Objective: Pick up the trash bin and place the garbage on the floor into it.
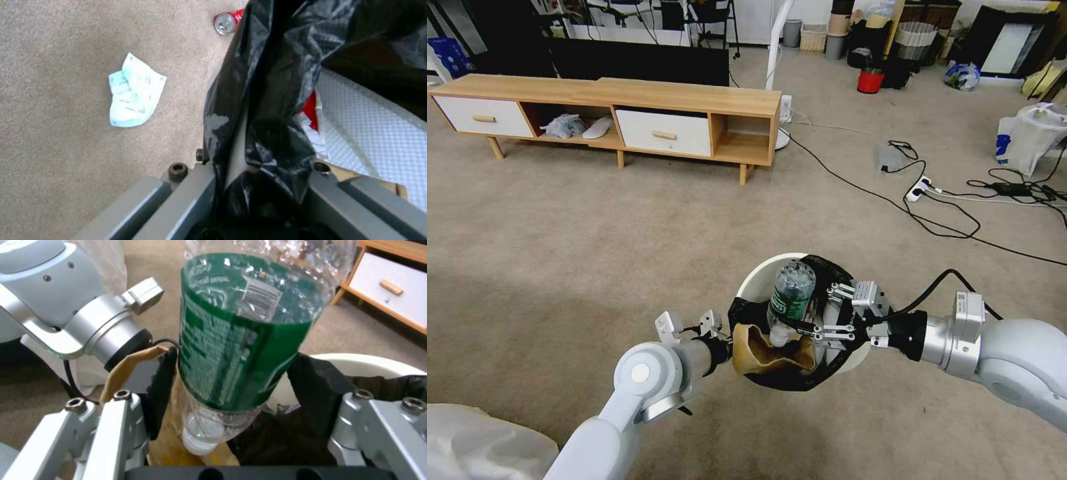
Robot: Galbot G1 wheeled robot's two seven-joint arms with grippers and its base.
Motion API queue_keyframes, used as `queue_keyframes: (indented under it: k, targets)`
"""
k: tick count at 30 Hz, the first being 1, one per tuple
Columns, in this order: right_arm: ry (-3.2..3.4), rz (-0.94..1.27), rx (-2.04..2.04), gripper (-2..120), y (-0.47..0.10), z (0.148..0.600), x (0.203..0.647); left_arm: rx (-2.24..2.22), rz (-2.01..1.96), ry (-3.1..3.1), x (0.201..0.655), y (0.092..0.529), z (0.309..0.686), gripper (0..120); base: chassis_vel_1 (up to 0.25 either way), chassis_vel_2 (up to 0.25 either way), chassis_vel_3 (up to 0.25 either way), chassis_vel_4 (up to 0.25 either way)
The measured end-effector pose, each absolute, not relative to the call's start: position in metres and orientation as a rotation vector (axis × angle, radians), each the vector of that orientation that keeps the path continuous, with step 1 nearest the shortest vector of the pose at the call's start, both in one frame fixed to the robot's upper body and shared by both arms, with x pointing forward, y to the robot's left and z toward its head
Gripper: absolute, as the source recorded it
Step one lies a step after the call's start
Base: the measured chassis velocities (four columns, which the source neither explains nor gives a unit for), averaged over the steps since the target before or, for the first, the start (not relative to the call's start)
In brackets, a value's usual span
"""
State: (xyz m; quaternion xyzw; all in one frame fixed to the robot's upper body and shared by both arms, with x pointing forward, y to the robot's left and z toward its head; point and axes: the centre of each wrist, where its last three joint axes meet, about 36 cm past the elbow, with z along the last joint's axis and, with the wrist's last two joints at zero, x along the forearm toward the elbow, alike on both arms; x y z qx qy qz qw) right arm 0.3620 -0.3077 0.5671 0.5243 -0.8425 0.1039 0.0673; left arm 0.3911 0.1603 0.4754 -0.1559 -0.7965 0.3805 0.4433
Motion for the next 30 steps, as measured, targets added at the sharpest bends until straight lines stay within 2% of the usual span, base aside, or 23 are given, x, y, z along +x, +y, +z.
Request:
queue_keyframes:
  k: [20,30]
  targets:
    - [-2.529,0.313,1.596,65,-0.3061,0.5682,0.3603,-0.378,0.946,-1.979,0.3908,0.1628,0.4746,0,0.000,0.000,0.000,0.000]
    - [-2.509,0.312,1.633,75,-0.3055,0.5741,0.3591,-0.373,0.947,-1.985,0.3929,0.1657,0.4745,0,0.000,0.000,0.000,0.000]
